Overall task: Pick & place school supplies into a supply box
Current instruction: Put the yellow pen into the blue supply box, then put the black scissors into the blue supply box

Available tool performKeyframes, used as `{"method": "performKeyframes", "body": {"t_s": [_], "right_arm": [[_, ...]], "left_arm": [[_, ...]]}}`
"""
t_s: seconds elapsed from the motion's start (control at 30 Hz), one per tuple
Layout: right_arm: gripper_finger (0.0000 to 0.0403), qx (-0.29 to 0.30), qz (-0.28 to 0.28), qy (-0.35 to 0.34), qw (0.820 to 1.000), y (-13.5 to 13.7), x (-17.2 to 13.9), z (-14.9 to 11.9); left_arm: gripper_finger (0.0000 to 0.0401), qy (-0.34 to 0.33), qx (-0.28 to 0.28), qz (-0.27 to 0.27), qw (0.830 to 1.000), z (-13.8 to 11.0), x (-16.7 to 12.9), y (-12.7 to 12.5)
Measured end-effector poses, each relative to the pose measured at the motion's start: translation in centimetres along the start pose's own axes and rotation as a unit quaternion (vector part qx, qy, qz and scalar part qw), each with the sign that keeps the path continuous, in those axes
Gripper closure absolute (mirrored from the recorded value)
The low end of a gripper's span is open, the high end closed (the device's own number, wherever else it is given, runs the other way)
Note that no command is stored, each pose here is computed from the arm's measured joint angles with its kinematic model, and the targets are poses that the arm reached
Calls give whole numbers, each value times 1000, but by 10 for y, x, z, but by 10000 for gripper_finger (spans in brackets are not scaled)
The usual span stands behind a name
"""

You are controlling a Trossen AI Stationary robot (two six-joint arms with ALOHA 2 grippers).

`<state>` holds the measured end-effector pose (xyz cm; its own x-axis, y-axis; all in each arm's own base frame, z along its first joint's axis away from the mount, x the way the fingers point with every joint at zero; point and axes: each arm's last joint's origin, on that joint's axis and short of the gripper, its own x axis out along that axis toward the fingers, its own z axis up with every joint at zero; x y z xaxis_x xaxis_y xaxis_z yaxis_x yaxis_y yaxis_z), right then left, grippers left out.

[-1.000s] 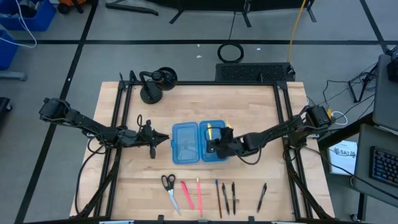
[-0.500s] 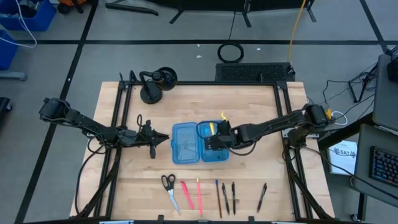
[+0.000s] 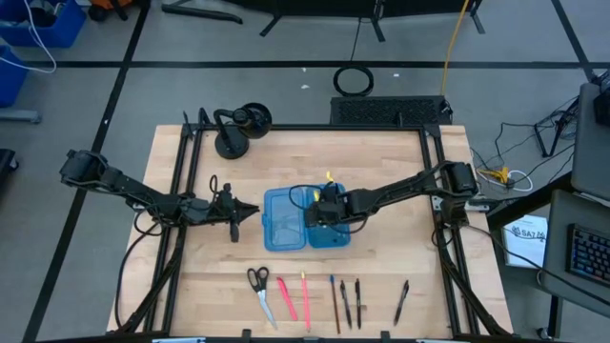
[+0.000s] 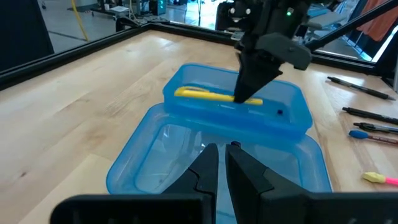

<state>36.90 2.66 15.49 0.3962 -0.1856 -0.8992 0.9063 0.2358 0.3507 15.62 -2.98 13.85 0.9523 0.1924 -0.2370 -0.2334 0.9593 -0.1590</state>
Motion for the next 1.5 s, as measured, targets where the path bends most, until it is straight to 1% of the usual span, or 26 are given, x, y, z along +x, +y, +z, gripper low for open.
{"method": "performKeyframes", "body": {"t_s": [0.1,0.23,0.33,0.4,0.57,0.67,0.77,0.87,0.93,1.03,1.1,1.13,1.2,1.27,1.3,1.37,1.43,1.5], "right_arm": [[384,-3,7,6,1000,1,5,2],[384,-5,2,6,1000,0,9,1],[381,-18,2,6,1000,0,10,1],[362,-25,14,4,1000,2,9,2],[296,-21,38,14,999,7,9,1],[275,-21,43,16,999,8,9,1],[268,-29,50,14,998,9,7,1],[267,-57,70,14,996,12,-5,3],[269,-77,78,1,994,13,-19,6],[269,-118,97,-25,988,14,-46,13],[267,-178,122,-44,975,14,-69,20],[267,-222,132,-57,964,13,-81,24],[267,-320,152,-97,930,12,-107,29],[272,-399,163,-138,892,6,-130,30],[276,-423,169,-152,877,2,-141,29],[291,-443,184,-169,861,-7,-159,30],[317,-448,198,-190,851,-17,-174,36],[353,-456,201,-212,841,-29,-184,41]], "left_arm": [[368,0,0,0,1000,0,0,0],[368,0,0,0,1000,0,0,0],[368,0,0,0,1000,0,0,0],[368,0,0,0,1000,0,0,0],[368,0,0,0,1000,0,0,0],[368,0,0,0,1000,0,0,0],[368,0,0,0,1000,0,0,0],[368,0,0,0,1000,0,0,0],[368,0,-2,-1,1000,0,0,0],[368,9,-11,-15,1000,-1,0,-1],[368,21,-14,-33,999,-3,0,-1],[368,27,-13,-40,999,-3,0,-2],[368,35,-13,-51,998,-4,0,-2],[368,41,-40,-58,997,-5,0,-3],[368,49,-62,-64,995,-6,-1,-3],[368,72,-100,-82,989,-9,-1,-4],[368,90,-104,-92,986,-11,-1,-4],[368,105,-96,-86,986,-14,-2,-3]]}}
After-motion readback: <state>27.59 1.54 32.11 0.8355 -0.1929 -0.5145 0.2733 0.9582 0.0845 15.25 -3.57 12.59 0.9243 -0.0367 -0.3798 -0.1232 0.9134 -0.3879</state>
